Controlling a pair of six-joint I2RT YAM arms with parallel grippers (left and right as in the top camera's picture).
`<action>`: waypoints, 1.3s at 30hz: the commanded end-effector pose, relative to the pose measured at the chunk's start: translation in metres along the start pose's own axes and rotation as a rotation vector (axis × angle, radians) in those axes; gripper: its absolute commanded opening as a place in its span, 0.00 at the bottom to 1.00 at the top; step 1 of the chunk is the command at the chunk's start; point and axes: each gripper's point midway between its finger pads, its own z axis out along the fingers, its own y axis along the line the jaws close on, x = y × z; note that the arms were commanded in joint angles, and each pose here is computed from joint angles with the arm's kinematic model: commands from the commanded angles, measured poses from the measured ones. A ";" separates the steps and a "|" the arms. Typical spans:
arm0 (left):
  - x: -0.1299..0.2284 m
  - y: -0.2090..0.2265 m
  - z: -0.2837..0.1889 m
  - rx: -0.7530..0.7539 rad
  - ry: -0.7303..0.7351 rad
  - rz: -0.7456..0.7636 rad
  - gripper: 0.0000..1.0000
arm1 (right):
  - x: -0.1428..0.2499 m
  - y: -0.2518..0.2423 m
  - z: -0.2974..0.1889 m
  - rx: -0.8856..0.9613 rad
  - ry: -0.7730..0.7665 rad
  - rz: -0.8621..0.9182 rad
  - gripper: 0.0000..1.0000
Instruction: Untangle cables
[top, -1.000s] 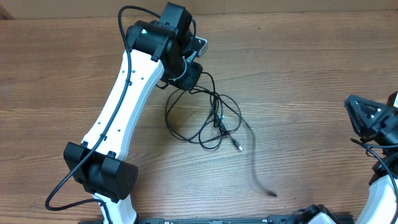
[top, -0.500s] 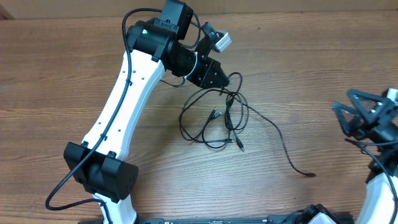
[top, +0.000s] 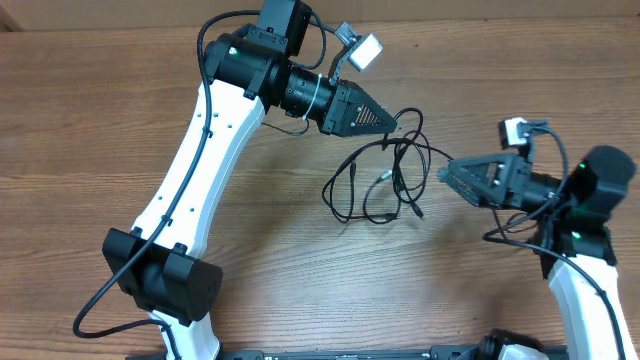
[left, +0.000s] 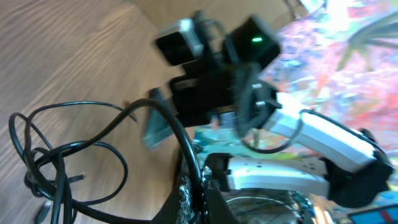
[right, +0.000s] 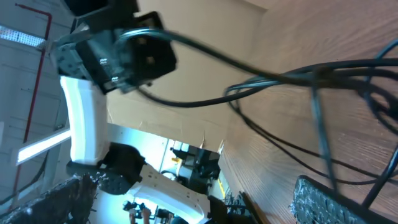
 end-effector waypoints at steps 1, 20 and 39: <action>-0.003 -0.019 0.001 0.106 -0.016 0.024 0.04 | 0.002 -0.024 0.012 0.014 0.012 0.009 1.00; -0.005 -0.016 0.003 0.089 -0.015 0.054 0.04 | 0.029 -0.049 0.048 -0.012 0.150 -0.006 0.94; 0.060 0.105 -0.044 -0.729 0.238 -0.175 1.00 | 0.013 0.016 0.053 -0.113 0.167 -0.131 0.04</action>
